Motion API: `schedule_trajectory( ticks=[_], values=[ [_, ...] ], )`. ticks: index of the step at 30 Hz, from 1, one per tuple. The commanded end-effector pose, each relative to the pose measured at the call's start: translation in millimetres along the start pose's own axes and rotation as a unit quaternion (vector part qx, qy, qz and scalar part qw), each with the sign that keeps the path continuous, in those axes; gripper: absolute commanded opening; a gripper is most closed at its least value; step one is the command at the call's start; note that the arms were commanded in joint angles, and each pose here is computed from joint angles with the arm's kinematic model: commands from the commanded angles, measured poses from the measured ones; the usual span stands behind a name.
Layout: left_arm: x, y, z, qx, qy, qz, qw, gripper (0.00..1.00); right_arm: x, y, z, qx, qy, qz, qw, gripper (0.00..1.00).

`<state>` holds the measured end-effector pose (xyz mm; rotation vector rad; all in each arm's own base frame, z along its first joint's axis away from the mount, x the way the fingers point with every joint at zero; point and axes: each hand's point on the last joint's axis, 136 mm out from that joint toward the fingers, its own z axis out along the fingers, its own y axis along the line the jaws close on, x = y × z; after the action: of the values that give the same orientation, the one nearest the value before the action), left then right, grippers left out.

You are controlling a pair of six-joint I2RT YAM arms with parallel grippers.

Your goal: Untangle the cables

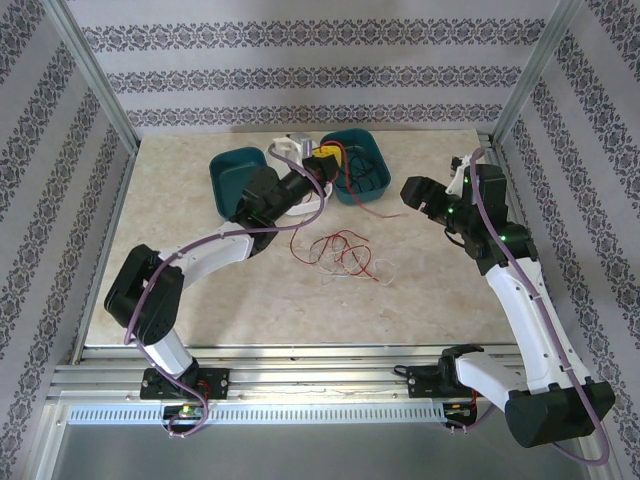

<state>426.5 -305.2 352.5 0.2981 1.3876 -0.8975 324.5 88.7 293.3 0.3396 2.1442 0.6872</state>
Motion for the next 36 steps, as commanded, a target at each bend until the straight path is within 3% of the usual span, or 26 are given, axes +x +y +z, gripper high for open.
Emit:
schedule_trajectory(
  ticks=[1, 8, 10, 12, 25, 36],
  values=[
    [-17.5, 19.4, -6.6, -0.039, -0.005, 0.025, 0.999, 0.00, -3.0, 6.4, -2.4, -0.018, -0.005, -0.012, 1.000, 0.76],
    [-29.6, 59.8, -3.1, -0.095, 0.014, 0.063, 0.993, 0.00, 1.4, 2.9, -0.8, -0.020, -0.009, -0.025, 0.999, 0.83],
    [-33.3, 71.8, -1.4, -0.111, 0.022, 0.074, 0.991, 0.00, 2.0, -0.1, -3.3, -0.015, -0.016, -0.030, 0.999, 0.87],
    [-35.9, 84.9, 2.6, -0.127, 0.033, 0.084, 0.988, 0.00, 2.0, -3.5, -5.1, -0.006, -0.020, -0.034, 0.999, 0.98],
    [-34.5, 172.1, 30.3, -0.210, 0.088, 0.137, 0.964, 0.00, 5.9, -19.6, -7.7, 0.033, -0.021, -0.042, 0.998, 0.98],
    [1.0, 221.3, 49.5, -0.230, 0.147, 0.161, 0.949, 0.00, 4.6, -22.1, -2.5, 0.039, -0.020, -0.040, 0.998, 0.98]
  ],
)
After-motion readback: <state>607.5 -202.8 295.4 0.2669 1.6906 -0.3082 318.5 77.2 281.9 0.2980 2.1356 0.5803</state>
